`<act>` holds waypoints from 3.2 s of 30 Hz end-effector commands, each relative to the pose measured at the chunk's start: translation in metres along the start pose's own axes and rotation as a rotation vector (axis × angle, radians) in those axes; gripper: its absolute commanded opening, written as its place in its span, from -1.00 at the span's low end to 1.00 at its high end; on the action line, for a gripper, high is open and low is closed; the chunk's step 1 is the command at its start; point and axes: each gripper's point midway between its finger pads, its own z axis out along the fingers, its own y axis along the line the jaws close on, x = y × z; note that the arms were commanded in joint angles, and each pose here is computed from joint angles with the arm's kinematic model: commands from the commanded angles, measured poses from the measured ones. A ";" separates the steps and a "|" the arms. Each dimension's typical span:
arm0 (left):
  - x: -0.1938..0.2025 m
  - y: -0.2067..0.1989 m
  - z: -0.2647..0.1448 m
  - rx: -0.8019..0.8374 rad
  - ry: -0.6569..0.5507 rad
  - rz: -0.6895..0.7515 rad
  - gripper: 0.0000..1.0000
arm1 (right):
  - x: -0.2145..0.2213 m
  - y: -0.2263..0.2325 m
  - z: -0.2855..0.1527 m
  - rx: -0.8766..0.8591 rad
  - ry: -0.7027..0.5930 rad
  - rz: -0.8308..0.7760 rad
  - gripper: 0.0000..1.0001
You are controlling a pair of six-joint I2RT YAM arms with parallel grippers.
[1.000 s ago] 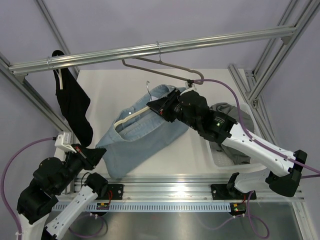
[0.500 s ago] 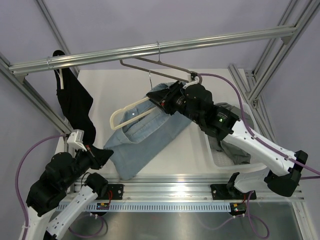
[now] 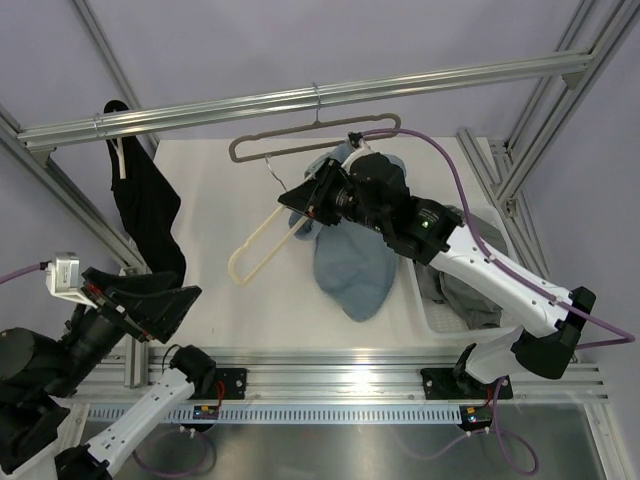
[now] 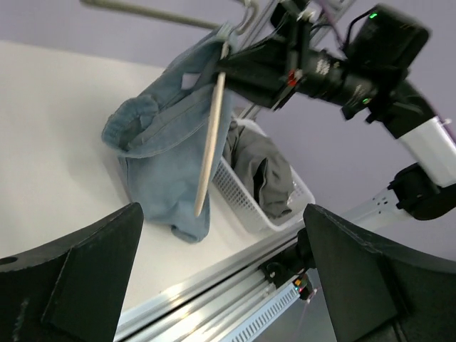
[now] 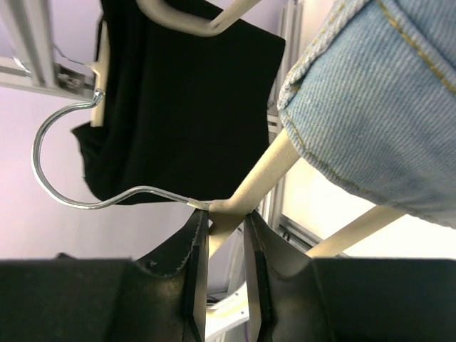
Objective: Remove the skirt from the hanger
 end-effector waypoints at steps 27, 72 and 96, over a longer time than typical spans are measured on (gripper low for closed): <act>0.057 0.013 0.054 0.028 0.290 0.099 -1.00 | 0.048 0.085 -0.018 -0.278 0.155 -0.110 0.50; 0.048 -0.051 0.006 0.360 0.285 0.100 -1.00 | 0.076 0.071 -0.063 -0.433 0.375 -0.661 0.00; 0.049 -0.053 0.007 0.379 0.278 0.077 -1.00 | 0.064 0.061 -0.049 -0.368 0.335 -0.708 -0.54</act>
